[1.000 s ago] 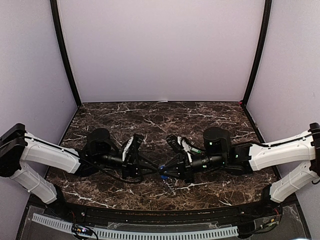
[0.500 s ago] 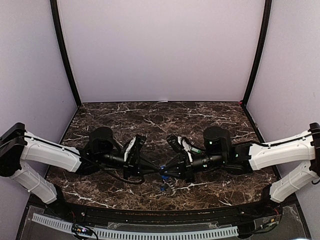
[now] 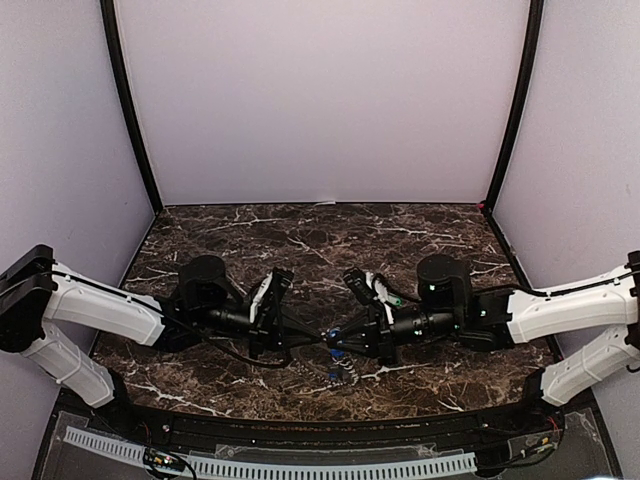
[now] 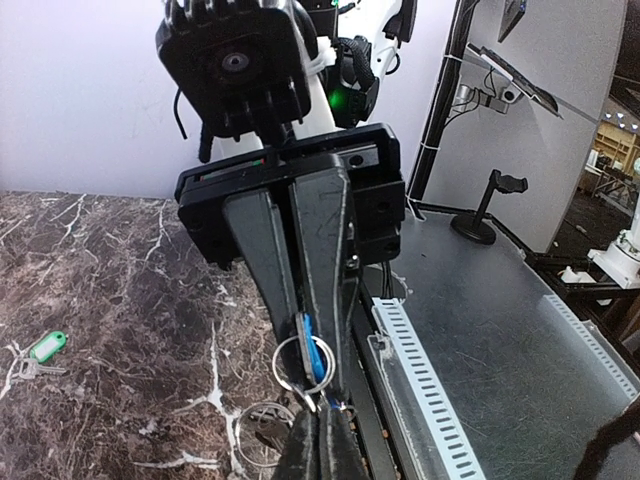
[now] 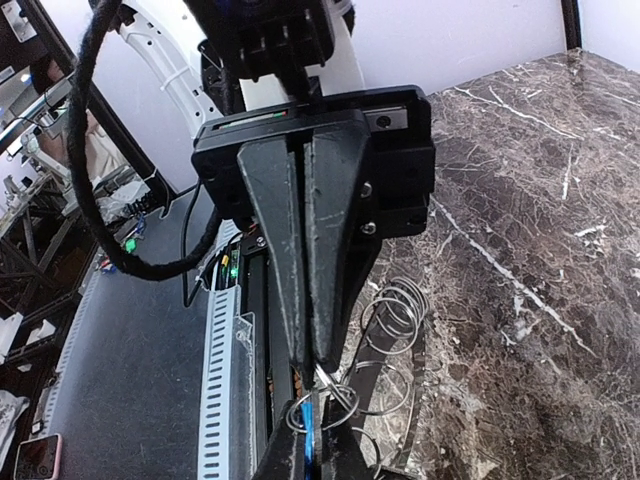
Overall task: Remove the keys from the keyring
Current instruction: Adjust the keyring to the key storage ring.
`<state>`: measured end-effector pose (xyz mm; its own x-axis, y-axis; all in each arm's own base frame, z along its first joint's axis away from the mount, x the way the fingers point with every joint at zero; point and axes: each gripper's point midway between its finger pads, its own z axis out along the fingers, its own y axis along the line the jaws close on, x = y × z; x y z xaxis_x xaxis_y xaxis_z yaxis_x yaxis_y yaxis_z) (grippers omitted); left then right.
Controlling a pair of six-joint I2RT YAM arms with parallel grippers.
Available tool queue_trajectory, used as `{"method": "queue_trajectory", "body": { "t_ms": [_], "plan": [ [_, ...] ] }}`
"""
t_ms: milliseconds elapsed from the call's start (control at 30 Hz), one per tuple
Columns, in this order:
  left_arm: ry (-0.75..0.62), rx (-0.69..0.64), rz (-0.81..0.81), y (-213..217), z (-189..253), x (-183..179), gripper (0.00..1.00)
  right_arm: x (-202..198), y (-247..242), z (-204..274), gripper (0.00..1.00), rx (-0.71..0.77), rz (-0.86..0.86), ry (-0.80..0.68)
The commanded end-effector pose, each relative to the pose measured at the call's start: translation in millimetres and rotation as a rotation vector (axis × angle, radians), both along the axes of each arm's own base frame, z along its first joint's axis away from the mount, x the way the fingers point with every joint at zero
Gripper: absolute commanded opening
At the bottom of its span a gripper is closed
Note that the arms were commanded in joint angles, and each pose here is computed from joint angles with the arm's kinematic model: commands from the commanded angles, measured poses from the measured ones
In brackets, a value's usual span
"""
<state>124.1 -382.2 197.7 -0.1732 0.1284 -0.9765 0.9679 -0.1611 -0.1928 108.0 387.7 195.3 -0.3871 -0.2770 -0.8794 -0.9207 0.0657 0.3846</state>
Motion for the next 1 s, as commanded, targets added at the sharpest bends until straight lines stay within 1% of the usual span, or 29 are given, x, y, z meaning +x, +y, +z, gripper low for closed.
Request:
{"method": "queue_trajectory", "body": {
  "t_ms": [0, 233, 433, 600, 767, 967],
  "plan": [
    [-0.013, -0.046, -0.014, 5.0, 10.5, -9.5, 0.00, 14.4, -8.1, 18.7, 0.00, 0.063, -0.080, -0.035],
    [-0.018, -0.069, -0.013, 7.2, 15.9, -11.0, 0.00, 14.5, -16.5, 13.2, 0.00, 0.057, -0.110, -0.015],
    [-0.019, -0.082, -0.013, 7.2, 18.9, -11.0, 0.00, 12.5, -16.2, 8.5, 0.00, 0.046, -0.101, 0.003],
    [-0.030, -0.110, -0.013, 10.7, 24.4, -13.5, 0.00, 9.3, -10.7, 3.3, 0.00, 0.024, -0.068, 0.029],
    [-0.071, -0.154, 0.049, 15.0, 33.6, -7.1, 0.00, 0.7, -2.2, -2.1, 0.00, 0.007, -0.001, 0.083],
    [-0.096, -0.188, 0.059, 15.5, 42.5, -6.0, 0.00, -5.8, 5.6, -1.8, 0.00, 0.012, 0.053, 0.133]
  ]
}}
